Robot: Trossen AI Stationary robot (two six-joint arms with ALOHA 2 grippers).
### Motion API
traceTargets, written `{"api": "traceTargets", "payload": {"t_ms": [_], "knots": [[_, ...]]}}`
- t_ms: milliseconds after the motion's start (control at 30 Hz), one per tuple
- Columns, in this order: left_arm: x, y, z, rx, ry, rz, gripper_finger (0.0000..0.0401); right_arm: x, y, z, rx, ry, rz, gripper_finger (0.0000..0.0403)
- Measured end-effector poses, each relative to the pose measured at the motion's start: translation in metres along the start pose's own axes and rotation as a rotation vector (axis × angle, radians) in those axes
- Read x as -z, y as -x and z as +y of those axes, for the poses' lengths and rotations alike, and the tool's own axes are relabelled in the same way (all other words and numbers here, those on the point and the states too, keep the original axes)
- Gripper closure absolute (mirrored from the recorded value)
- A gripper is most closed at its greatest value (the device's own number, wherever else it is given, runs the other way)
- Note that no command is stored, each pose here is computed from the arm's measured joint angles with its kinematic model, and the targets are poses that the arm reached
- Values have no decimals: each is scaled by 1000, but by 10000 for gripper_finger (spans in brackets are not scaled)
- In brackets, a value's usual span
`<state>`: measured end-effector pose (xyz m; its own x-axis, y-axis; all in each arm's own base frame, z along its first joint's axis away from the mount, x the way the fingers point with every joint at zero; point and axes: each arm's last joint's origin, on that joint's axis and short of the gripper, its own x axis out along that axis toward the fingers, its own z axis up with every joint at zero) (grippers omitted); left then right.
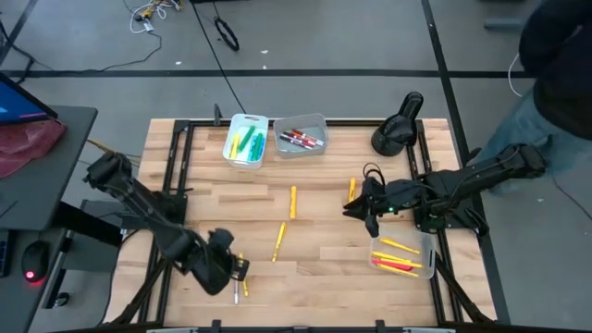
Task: Pick & Place Markers
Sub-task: Put the brown marker pen into the gray bin
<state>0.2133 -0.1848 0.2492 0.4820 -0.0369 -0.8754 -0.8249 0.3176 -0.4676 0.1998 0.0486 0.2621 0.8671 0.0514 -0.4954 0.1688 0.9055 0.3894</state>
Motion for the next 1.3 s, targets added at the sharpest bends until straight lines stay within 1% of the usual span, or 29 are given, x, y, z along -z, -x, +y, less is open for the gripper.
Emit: {"api": "traceTargets", "payload": {"t_ms": [100,267,333,400,500,600,733,900,1067,1200,1300], "knots": [[14,-8,6,-68,68,46,328,1,-1,2,-18,-3,-20,314],[33,-27,12,-185,166,104,251,0,-1,2,-24,-17,-23,324],[38,-37,14,-230,185,120,223,0,-1,2,-24,-18,-23,326],[42,-47,14,-241,199,123,203,0,-1,2,-24,-18,-23,327],[48,-63,12,-229,225,116,192,0,-1,2,-24,-18,-24,328],[53,-77,11,-228,254,113,197,0,-1,2,-24,-18,-24,328],[56,-91,14,-249,271,94,217,0,-1,2,-15,-18,-30,328],[54,-103,16,-279,274,65,237,0,-1,2,-9,-18,-33,328],[54,-108,17,-292,271,50,259,0,-1,2,-9,-18,-33,328],[53,-108,19,-322,249,50,292,0,-1,2,-9,-27,-33,328],[55,-107,23,-356,227,60,328,0,-1,2,-9,-27,-33,328]]}}
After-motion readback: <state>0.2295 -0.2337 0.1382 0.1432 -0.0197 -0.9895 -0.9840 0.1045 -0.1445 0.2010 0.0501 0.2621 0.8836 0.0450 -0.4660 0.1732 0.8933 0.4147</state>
